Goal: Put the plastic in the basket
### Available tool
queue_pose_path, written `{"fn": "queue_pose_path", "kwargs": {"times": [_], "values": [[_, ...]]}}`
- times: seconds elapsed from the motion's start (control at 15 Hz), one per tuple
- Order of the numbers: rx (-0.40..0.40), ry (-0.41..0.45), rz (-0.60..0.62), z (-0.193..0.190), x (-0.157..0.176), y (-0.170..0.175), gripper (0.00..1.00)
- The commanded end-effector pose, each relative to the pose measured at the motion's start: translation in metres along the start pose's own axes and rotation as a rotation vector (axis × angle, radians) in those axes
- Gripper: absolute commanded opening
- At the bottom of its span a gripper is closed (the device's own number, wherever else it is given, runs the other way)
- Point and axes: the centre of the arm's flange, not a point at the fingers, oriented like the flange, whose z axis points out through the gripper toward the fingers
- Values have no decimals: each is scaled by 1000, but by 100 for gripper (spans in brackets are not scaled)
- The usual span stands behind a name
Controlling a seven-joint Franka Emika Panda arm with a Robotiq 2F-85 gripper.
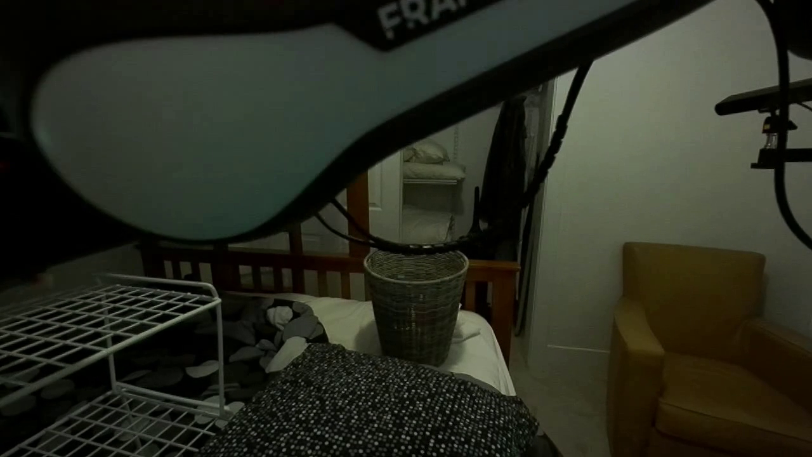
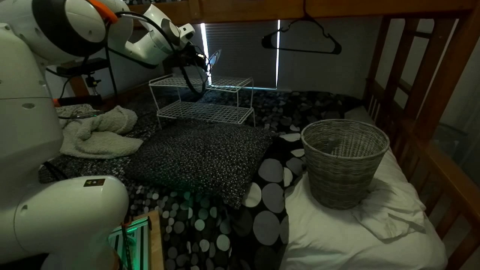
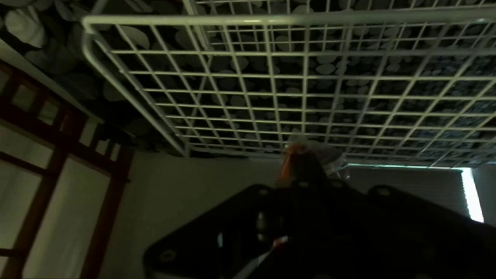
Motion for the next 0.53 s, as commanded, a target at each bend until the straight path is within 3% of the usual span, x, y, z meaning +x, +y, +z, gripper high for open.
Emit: {"fn": "queue_pose_path", "kwargs": {"times": [0.0, 0.2, 0.47], "values": [[-94, 10, 184, -53, -57, 29, 0], [-149, -23, 345, -60, -77, 49, 0], [-286, -88, 524, -73, -115, 53, 0]]}}
